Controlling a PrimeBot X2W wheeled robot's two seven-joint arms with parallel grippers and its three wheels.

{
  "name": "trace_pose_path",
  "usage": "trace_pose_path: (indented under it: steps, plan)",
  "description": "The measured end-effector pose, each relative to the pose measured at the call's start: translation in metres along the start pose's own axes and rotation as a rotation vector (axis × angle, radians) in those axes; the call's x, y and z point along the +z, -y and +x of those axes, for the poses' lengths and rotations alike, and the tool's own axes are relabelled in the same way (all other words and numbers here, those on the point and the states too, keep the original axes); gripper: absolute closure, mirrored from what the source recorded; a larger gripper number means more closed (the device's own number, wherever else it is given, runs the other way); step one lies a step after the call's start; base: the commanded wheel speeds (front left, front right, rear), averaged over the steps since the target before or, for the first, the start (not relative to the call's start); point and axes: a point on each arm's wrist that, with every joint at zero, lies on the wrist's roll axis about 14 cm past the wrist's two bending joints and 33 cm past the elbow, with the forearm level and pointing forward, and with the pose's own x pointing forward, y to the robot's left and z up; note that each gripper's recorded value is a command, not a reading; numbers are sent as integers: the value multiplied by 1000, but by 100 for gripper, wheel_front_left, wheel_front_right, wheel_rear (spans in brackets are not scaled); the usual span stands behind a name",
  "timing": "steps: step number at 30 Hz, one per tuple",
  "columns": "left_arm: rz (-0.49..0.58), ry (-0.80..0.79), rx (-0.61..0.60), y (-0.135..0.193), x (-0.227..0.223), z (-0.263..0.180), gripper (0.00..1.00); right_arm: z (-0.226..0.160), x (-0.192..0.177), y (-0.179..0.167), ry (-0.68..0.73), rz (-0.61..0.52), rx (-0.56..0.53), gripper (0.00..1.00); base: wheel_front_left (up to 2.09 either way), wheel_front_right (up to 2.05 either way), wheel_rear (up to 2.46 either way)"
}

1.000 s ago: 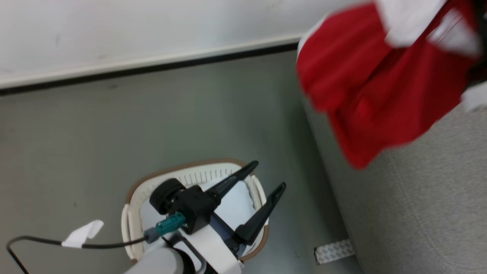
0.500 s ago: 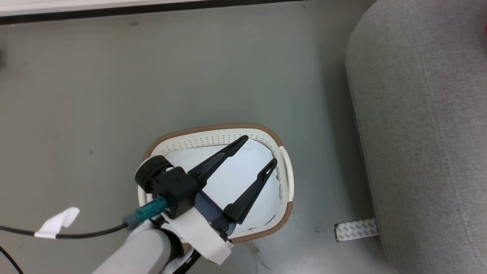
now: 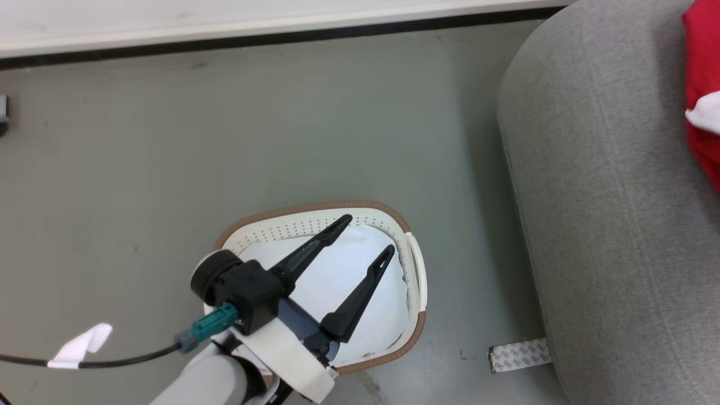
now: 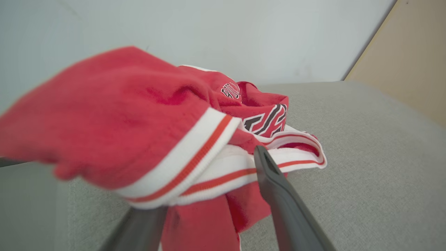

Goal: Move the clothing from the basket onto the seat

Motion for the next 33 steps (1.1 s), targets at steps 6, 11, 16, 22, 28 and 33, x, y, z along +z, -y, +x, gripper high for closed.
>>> trace_pose_path:
  steps: [6,11,16,22,28,33]
  plan:
    - [-31,21,53,5,9,-9,0,-36,-22,-4,-5,29,25,0,0,0,0]
    - [-35,50,126,4,17,-24,0,-69,-23,-10,31,32,69,0,0,0,0]
    - [-28,97,218,-2,29,-44,0,-103,-4,-19,135,50,130,0,0,0,0]
    - [24,99,357,-17,29,-80,0,-140,15,-61,226,58,291,0,0,0,0]
    - [72,95,553,-39,29,-128,0,-174,31,-96,292,98,427,0,0,0,0]
    - [109,129,694,-48,37,-170,0,-195,29,-107,298,125,485,0,0,0,0]
